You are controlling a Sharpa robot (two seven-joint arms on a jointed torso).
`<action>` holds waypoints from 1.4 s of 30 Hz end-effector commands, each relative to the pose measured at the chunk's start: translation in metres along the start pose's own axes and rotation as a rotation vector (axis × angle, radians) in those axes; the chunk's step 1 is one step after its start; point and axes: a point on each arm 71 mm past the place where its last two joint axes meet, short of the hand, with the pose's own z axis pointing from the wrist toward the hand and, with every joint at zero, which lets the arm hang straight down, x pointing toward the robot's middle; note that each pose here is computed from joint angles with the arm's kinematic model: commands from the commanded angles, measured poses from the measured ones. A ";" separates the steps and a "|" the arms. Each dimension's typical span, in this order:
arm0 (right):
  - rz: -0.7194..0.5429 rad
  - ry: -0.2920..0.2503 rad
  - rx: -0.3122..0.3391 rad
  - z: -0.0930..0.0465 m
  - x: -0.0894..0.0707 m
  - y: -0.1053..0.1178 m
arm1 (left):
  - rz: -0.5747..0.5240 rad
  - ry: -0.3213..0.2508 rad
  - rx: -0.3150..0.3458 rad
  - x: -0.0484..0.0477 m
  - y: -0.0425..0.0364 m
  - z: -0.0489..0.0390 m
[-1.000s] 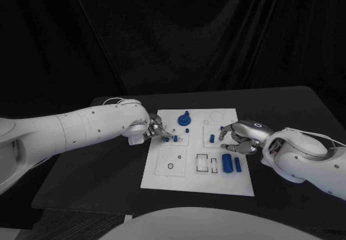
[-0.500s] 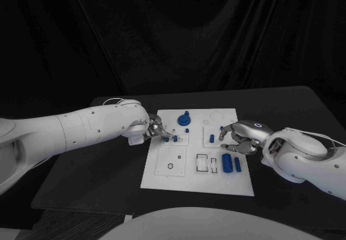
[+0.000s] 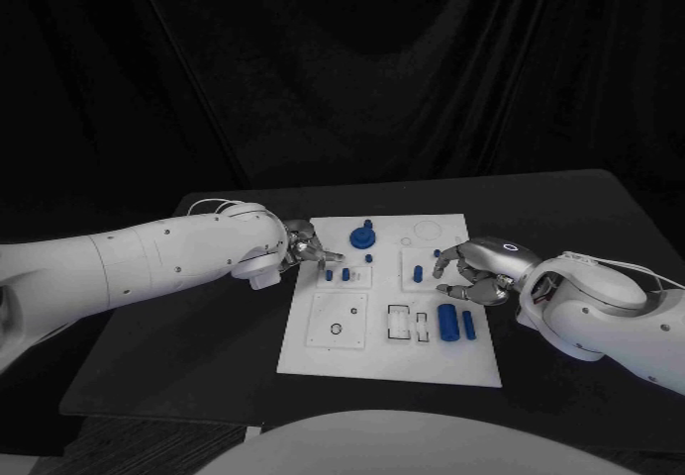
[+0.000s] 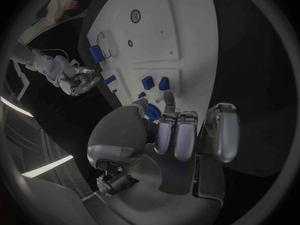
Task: Assemble the parts on the task board
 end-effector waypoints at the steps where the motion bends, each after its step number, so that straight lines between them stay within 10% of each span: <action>1: -0.001 0.004 0.018 -0.001 0.001 -0.002 | 0.024 -0.199 0.127 -0.0161 -0.0079 -0.0078; 10: 0.002 -0.022 0.005 -0.003 -0.001 -0.002 | 0.080 -0.440 0.371 -0.0525 -0.0231 -0.0367; 15: 0.003 -0.043 -0.010 -0.004 -0.003 -0.001 | 0.189 -0.471 0.580 -0.0566 -0.0382 -0.0448; 27: 0.011 -0.098 -0.071 -0.008 -0.005 0.005 | 0.708 -0.399 0.712 -0.0242 -0.0566 -0.0228; 42: 0.030 -0.115 -0.082 -0.011 -0.005 0.008 | 0.880 -0.365 0.694 0.0059 -0.0764 0.0063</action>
